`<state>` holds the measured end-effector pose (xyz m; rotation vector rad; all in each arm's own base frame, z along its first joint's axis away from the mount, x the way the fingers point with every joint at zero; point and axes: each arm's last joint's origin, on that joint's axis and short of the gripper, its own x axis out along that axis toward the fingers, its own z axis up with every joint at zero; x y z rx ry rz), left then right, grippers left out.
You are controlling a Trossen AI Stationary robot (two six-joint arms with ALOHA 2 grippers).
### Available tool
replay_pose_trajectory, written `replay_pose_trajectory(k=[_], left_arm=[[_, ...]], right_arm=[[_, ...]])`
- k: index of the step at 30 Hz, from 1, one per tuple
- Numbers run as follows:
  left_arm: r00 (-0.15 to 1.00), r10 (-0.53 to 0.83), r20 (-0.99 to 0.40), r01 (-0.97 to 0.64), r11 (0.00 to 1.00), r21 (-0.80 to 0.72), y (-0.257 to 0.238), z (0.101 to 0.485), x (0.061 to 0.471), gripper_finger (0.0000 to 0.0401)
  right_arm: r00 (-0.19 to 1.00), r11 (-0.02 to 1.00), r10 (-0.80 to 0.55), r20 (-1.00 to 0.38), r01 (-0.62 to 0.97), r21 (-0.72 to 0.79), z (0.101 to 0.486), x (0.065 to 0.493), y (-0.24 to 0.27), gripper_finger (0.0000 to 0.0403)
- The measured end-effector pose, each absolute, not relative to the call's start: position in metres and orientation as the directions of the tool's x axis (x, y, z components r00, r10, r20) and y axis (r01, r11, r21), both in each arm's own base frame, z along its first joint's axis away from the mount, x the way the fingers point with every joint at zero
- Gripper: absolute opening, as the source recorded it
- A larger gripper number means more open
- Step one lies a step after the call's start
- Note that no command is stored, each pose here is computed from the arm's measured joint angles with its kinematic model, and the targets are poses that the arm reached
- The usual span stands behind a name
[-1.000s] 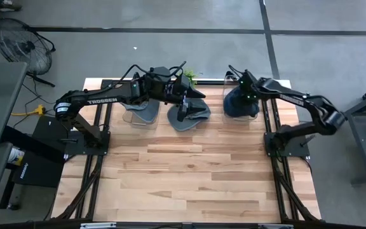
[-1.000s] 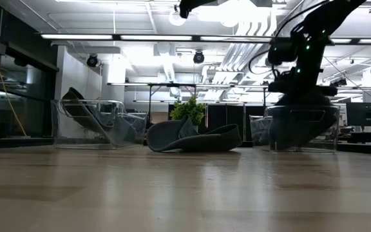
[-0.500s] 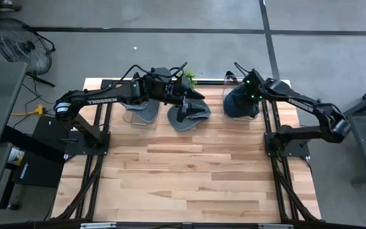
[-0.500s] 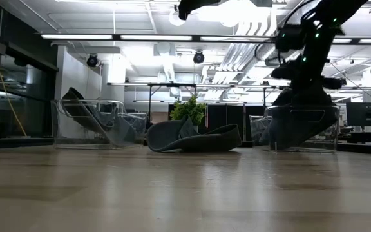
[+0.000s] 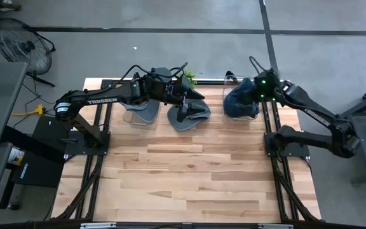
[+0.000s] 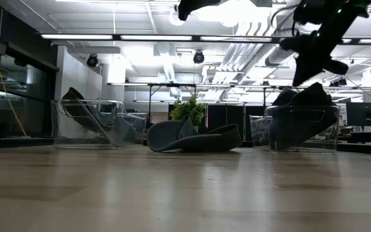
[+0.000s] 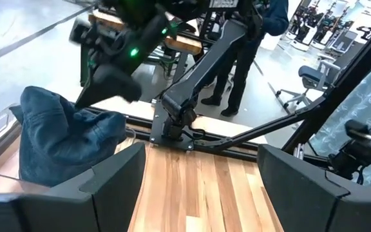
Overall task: Pick & Place hat
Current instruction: Put the blue cap into the right transparent bin, then put the gray cap into the left transparent bin
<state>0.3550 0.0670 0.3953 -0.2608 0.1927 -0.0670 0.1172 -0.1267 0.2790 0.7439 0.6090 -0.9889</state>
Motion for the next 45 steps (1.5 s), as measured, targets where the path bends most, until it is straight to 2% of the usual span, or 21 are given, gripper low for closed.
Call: replay_pose_trajectory(k=[6,11,14,19,22,30,36,45], left_arm=[[0.971,-0.071,-0.228,0.01,0.966,-0.259,0.067,0.391,0.354,0.0295],[0.937,0.061,-0.343,-0.144,0.965,-0.221,0.071,0.38,0.351,0.0295],[0.902,0.127,-0.412,-0.232,0.949,-0.214,0.072,0.373,0.348,0.0295],[0.863,0.177,-0.474,-0.335,0.902,-0.272,0.071,0.367,0.345,0.0295],[0.865,0.192,-0.463,-0.35,0.893,-0.284,0.067,0.36,0.348,0.0295],[0.843,0.176,-0.508,-0.418,0.809,-0.414,0.043,0.314,0.352,0.0295],[0.822,0.251,-0.511,-0.498,0.752,-0.432,0.021,0.29,0.351,0.0295],[0.843,0.221,-0.49,-0.453,0.782,-0.428,-0.003,0.277,0.356,0.0295]], right_arm=[[0.632,0.507,-0.54,-0.555,0.771,0.385,0.305,0.113,-0.117,0.0],[0.771,0.639,-0.53,-0.352,0.636,0.432,0.329,0.109,-0.107,0.0],[0.824,0.693,-0.49,-0.285,0.566,0.447,0.336,0.104,-0.1,0.0],[0.894,0.762,-0.375,-0.246,0.449,0.467,0.34,0.1,-0.09,0.0],[0.919,0.794,-0.325,-0.225,0.394,0.463,0.343,0.098,-0.085,0.0],[0.96,0.857,-0.203,-0.191,0.269,0.439,0.345,0.094,-0.076,0.0],[0.975,0.887,-0.122,-0.183,0.191,0.421,0.345,0.094,-0.074,0.0],[0.985,0.927,-0.02,-0.174,0.083,0.366,0.345,0.096,-0.073,0.0]])
